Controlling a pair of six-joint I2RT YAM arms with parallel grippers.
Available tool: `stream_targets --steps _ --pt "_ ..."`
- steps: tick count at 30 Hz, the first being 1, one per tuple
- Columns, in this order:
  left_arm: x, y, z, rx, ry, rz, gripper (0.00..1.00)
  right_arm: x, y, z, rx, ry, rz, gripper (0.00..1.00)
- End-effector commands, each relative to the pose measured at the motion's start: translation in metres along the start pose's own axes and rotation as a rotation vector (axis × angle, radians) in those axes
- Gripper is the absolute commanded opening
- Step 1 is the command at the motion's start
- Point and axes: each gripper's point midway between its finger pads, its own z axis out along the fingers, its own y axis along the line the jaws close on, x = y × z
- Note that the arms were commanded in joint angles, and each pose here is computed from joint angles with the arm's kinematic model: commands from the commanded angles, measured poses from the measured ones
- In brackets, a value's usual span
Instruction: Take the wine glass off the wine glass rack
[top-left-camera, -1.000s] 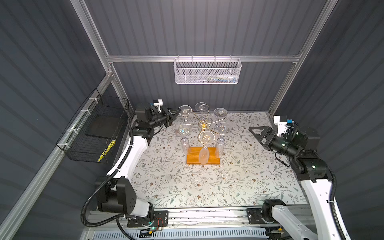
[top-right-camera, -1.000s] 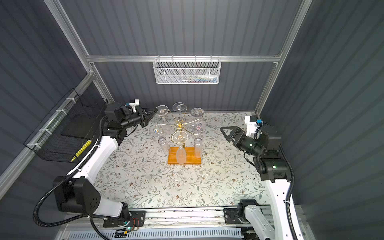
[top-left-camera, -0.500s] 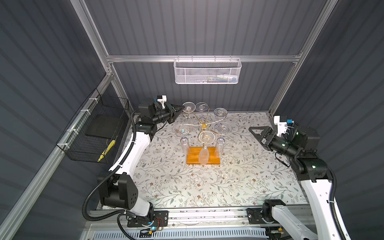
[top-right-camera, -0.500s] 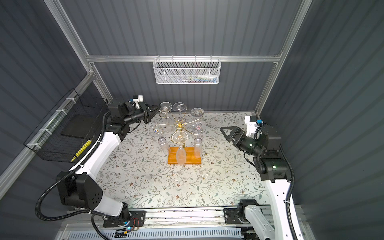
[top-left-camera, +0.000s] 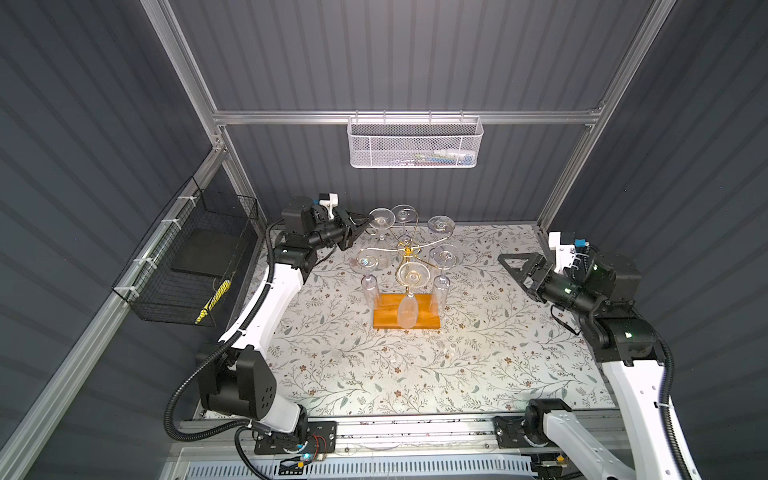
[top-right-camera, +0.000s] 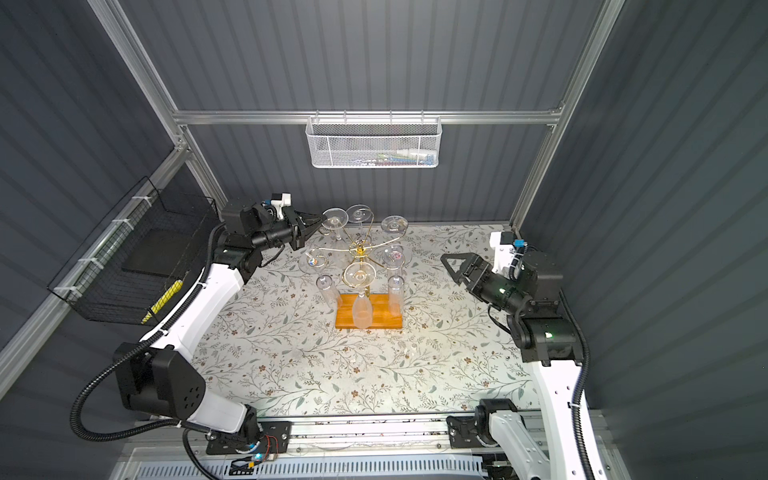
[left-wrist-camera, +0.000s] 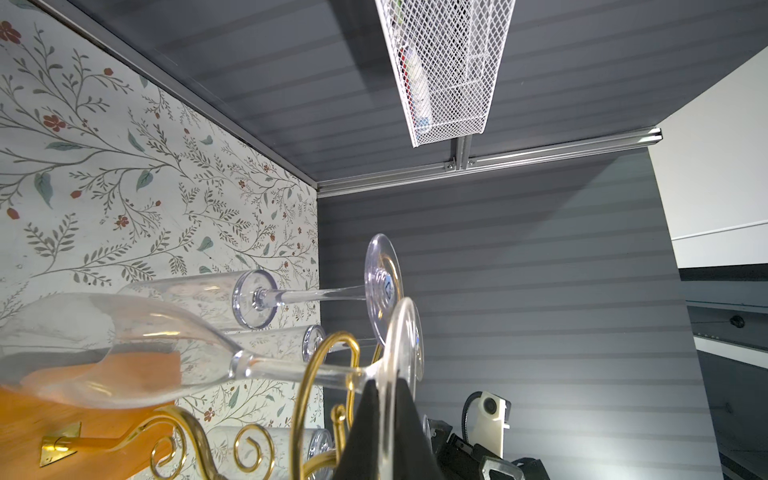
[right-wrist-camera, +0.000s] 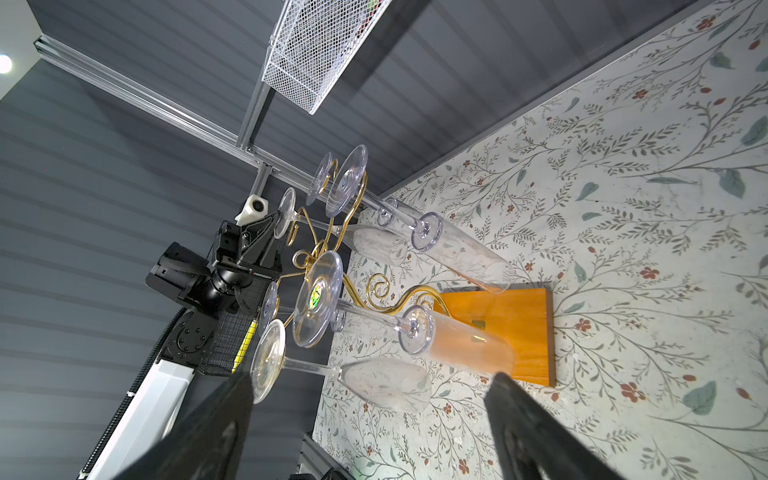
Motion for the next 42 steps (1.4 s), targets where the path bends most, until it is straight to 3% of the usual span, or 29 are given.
stream_targets --steps 1,3,18,35,42 --pt "0.013 -0.027 -0.013 0.039 0.019 0.070 0.00 0.001 0.005 -0.004 -0.007 -0.005 -0.009 0.89" --pt "0.018 -0.012 -0.013 0.014 0.030 0.044 0.00 0.002 0.004 -0.004 -0.007 -0.003 -0.009 0.89" --pt "0.037 -0.013 -0.032 0.001 0.029 0.031 0.00 0.007 0.003 -0.008 -0.001 0.001 -0.006 0.89" --pt "0.036 -0.022 -0.067 -0.054 -0.142 0.091 0.00 0.006 0.013 -0.014 -0.014 0.000 -0.016 0.90" --pt "0.022 -0.037 -0.083 -0.107 -0.235 0.216 0.00 0.001 0.022 -0.014 -0.034 0.007 -0.033 0.89"
